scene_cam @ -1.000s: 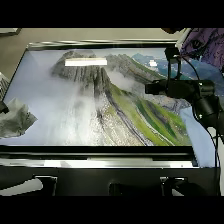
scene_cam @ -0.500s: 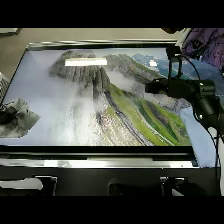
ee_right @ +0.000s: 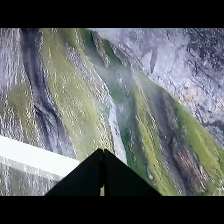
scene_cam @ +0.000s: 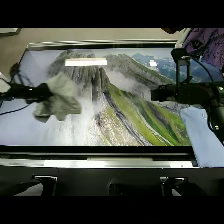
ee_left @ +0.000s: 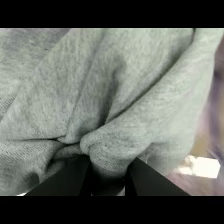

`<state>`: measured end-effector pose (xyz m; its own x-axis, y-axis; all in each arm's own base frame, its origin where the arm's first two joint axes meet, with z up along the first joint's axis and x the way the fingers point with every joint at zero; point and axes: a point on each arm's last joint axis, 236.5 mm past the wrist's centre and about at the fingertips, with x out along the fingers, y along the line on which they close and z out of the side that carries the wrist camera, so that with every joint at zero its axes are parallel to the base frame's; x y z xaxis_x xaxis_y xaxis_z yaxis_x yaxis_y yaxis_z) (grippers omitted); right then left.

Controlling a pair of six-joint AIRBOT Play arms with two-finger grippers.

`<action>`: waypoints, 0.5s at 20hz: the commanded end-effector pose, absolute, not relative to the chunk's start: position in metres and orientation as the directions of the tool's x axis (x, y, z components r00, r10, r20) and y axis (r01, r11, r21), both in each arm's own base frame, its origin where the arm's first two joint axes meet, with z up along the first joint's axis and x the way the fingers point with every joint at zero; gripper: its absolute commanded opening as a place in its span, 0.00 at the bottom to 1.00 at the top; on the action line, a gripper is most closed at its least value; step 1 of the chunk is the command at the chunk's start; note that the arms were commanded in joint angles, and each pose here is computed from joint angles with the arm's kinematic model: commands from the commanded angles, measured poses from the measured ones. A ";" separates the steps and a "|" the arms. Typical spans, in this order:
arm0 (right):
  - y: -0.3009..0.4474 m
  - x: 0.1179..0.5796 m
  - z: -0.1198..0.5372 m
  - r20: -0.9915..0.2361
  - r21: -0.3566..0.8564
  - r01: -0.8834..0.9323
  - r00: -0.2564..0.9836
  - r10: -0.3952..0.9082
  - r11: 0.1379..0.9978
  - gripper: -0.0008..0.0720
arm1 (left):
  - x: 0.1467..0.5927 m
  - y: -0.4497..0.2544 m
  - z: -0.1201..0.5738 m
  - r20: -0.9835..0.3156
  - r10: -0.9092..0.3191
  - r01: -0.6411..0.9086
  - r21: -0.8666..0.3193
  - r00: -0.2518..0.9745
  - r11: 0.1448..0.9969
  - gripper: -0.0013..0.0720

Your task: Fold the clothes and pants, and hang the long-sleeved shirts on hangers.

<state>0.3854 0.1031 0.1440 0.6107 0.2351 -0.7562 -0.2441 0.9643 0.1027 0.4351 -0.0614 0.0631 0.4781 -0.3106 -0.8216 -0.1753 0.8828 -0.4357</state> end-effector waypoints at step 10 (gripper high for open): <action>0.059 0.322 0.107 -0.907 -0.040 -0.229 0.416 0.060 0.973 0.37 | 0.377 -0.318 -0.018 -0.813 -0.548 0.009 -0.558 0.197 0.830 0.69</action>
<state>0.3276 0.0705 0.1189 0.4436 0.1123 -0.8892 -0.2314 0.9728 0.0074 0.3759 -0.3069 -0.0020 0.2237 -0.5417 -0.8103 0.0448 0.8362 -0.5466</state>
